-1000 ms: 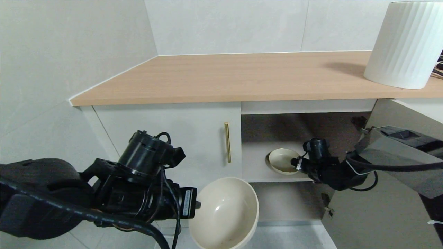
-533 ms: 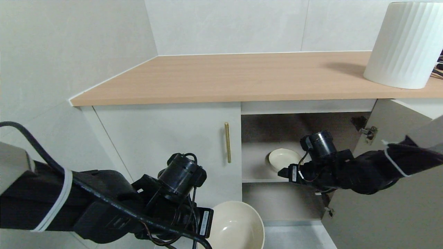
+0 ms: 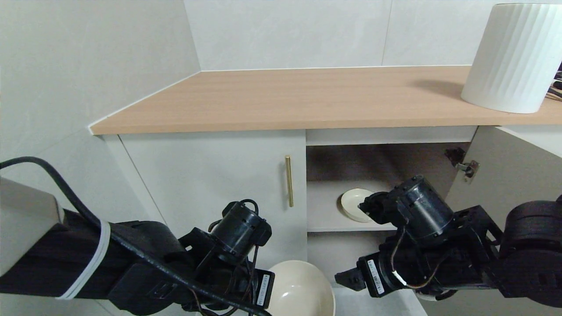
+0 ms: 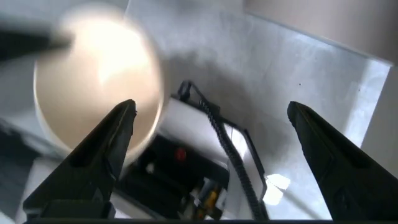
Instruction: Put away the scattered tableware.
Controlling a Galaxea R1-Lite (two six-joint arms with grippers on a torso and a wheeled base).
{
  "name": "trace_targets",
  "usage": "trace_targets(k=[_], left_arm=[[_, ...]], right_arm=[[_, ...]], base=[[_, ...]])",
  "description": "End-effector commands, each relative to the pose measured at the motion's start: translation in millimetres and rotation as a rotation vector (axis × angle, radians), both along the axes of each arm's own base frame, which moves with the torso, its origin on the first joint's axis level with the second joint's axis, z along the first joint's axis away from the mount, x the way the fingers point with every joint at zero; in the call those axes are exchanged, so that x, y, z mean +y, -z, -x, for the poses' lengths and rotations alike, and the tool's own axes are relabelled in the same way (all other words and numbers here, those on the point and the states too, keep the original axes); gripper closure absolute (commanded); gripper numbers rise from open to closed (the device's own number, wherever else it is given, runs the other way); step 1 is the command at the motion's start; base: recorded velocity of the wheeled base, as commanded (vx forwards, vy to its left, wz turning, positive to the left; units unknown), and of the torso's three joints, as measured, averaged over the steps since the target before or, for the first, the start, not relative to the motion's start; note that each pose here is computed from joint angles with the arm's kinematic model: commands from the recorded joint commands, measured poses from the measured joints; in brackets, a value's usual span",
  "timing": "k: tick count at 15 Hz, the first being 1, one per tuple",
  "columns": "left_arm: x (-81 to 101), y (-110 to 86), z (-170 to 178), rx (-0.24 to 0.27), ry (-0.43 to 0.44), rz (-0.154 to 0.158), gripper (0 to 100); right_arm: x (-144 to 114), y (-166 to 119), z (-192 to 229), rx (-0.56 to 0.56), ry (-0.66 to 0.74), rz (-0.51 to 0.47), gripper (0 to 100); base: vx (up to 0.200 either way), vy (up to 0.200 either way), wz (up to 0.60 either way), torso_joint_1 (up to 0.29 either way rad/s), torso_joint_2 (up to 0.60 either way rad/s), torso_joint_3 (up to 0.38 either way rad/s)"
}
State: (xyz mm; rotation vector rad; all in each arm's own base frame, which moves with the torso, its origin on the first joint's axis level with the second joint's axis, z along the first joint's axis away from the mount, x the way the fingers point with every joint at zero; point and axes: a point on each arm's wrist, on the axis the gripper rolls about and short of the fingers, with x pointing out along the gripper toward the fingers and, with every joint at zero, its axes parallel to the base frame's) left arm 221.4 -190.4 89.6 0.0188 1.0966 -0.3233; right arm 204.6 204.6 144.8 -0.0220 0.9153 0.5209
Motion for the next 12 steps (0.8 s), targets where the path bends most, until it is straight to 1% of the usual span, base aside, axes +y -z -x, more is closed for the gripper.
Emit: trace_targets(k=[1,2,3,4,7,12], left_arm=[[-2.0,-4.7,-3,-0.029,-0.019,0.005,100],[-3.2,-7.0,-4,-0.036,-0.045,0.016,100],[-5.2,-10.0,-6,-0.041,-0.070,0.037,100],[-5.9,-12.5,-7,-0.045,-0.077,0.048,100],[-8.0,-12.5,-5,-0.045,-0.069,0.047,100],[-9.6,-12.4,-3,-0.043,-0.059,0.045,100]], right_arm=[[7,15,-1,0.030,-0.009,0.041,0],[12,21,-1,0.033,-0.010,0.061,0],[15,27,-4,0.035,0.000,0.082,0],[18,32,-7,0.023,0.013,0.080,0],[25,40,-14,-0.006,0.024,0.054,0],[28,40,-16,-0.010,0.044,0.036,0]], base=[[0.000,0.000,0.00,0.000,0.00,0.000],[0.000,0.000,0.00,0.000,0.00,0.000],[0.000,0.000,0.00,0.000,0.00,0.000],[0.000,0.000,0.00,0.000,0.00,0.000],[0.000,0.000,0.00,0.000,0.00,0.000],[0.000,0.000,0.00,0.000,0.00,0.000]])
